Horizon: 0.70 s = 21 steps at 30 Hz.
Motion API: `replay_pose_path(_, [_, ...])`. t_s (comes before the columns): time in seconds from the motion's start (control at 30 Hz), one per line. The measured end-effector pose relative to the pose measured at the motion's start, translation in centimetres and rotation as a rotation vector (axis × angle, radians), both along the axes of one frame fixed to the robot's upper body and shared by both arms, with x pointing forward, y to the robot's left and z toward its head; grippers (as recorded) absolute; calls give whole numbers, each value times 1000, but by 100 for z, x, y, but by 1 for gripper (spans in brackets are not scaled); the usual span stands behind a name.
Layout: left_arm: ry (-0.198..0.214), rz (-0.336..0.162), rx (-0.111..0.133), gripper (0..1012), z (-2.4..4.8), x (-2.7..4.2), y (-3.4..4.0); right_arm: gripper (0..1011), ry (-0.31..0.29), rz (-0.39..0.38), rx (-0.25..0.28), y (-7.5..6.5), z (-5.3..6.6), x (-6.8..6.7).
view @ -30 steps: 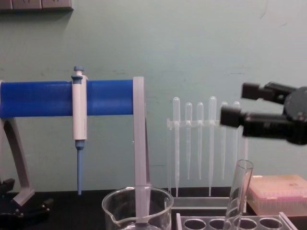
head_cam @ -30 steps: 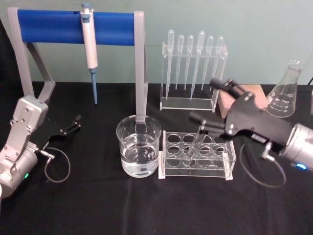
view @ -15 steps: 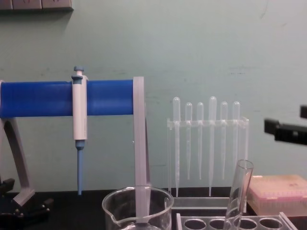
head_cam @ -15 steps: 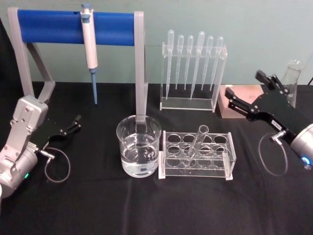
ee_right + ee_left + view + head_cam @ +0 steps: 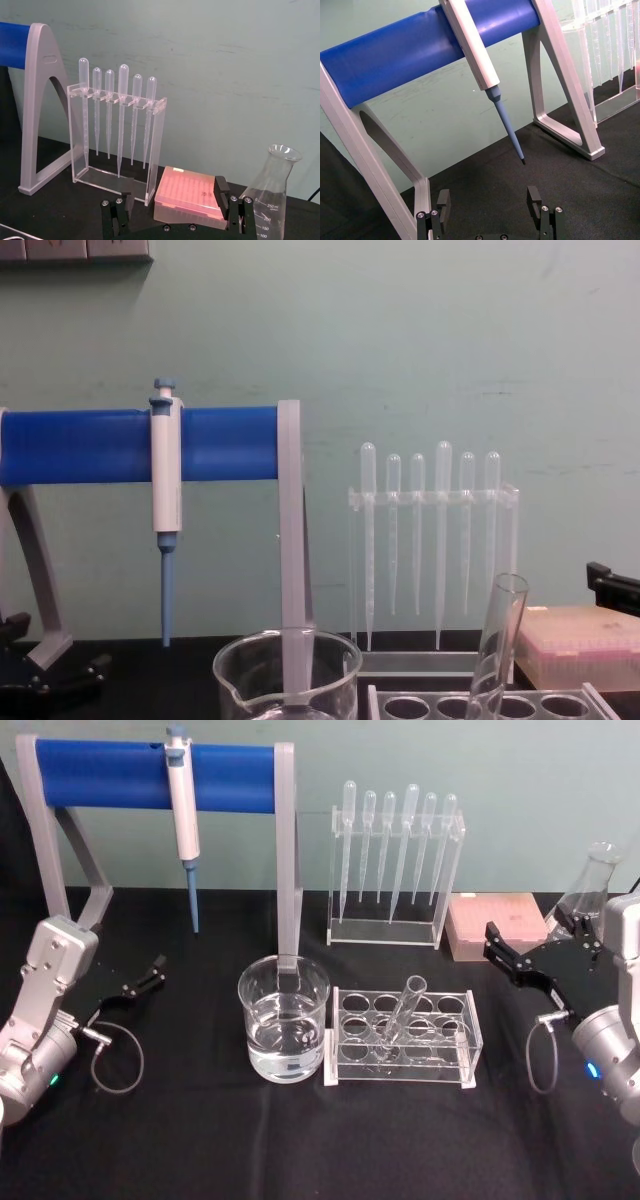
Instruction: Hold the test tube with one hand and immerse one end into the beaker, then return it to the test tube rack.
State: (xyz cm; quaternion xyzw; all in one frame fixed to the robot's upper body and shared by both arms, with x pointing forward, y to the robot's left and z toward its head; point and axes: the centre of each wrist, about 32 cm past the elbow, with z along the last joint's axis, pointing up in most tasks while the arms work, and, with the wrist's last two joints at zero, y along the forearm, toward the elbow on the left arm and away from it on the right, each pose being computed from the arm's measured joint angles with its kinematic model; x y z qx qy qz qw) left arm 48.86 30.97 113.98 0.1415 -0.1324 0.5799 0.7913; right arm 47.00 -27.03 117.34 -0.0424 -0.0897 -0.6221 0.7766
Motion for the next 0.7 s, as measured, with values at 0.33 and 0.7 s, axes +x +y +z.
replay_pose_path(0.33, [0, 0, 0, 1000, 0, 0, 0, 1003, -8, 11, -24, 11, -77, 14])
replay_pose_path(0.7, [0, 0, 0, 1000, 0, 0, 0, 1002, -10, 12, -20, 11, -69, 13])
